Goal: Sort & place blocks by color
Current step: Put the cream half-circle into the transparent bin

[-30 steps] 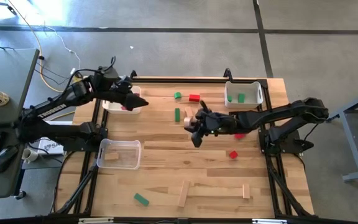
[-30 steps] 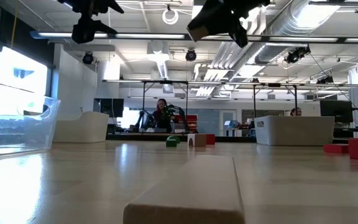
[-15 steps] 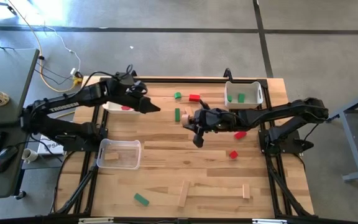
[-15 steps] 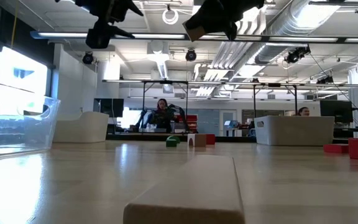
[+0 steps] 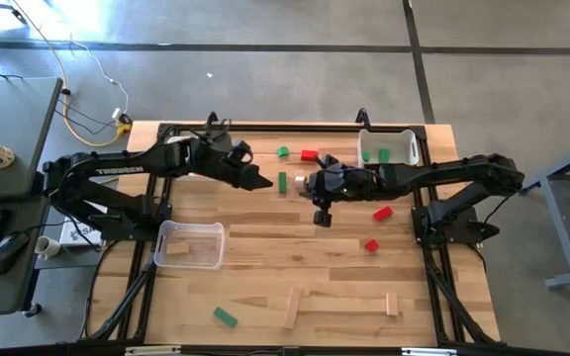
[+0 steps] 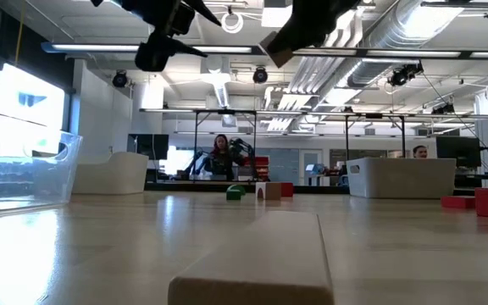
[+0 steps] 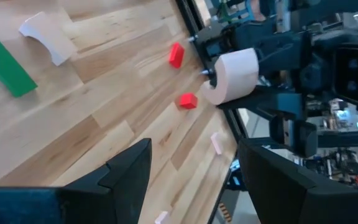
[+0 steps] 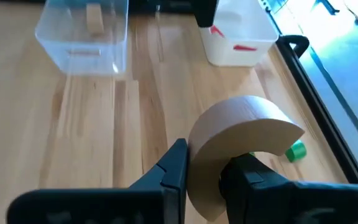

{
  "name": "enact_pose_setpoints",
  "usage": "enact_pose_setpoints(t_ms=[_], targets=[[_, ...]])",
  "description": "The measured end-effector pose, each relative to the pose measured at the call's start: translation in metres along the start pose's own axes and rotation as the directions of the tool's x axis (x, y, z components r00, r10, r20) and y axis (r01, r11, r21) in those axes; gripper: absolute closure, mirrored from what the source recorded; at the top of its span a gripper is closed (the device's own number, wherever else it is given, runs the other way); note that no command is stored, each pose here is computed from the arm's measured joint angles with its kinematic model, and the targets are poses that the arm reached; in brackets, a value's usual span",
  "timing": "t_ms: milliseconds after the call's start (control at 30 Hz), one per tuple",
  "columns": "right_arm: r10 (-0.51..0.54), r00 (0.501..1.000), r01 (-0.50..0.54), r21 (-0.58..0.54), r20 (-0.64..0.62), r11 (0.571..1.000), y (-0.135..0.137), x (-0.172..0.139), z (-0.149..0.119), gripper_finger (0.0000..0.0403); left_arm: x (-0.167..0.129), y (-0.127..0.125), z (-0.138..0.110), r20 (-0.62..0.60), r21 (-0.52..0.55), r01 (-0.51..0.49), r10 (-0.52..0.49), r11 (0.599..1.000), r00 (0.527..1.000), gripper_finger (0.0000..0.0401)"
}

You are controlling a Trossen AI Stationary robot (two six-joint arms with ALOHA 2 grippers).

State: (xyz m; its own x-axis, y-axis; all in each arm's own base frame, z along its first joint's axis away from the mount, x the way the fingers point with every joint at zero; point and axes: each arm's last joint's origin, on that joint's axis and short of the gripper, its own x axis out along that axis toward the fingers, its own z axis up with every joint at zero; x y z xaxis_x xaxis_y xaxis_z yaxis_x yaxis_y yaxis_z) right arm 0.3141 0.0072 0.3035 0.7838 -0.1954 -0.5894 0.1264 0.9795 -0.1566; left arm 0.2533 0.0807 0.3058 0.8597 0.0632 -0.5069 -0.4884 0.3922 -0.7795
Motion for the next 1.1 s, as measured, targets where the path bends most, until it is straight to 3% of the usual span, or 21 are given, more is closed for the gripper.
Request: enact_pose_setpoints(t_ms=[333, 733, 1100], targets=[[0.002, 1.0, -0.005, -0.097, -0.027, 0.995, 0.0, 0.0, -0.003, 0.0359, 0.026, -0.007, -0.008, 0.057, -0.044, 0.001, 0.002, 0.999, 0.998, 0.0174], [0.004, 0.999, -0.009, -0.102, -0.047, 0.995, 0.0, 0.0, -0.005, 0.0359, 0.066, -0.009, -0.008, 0.108, -0.089, 0.087, -0.078, 0.992, 0.991, 0.0174], [0.004, 0.997, -0.012, -0.105, -0.081, 0.994, 0.0, 0.001, -0.008, 0.0359, 0.079, -0.009, -0.005, 0.141, -0.093, 0.142, -0.128, 0.986, 0.982, 0.0174]])
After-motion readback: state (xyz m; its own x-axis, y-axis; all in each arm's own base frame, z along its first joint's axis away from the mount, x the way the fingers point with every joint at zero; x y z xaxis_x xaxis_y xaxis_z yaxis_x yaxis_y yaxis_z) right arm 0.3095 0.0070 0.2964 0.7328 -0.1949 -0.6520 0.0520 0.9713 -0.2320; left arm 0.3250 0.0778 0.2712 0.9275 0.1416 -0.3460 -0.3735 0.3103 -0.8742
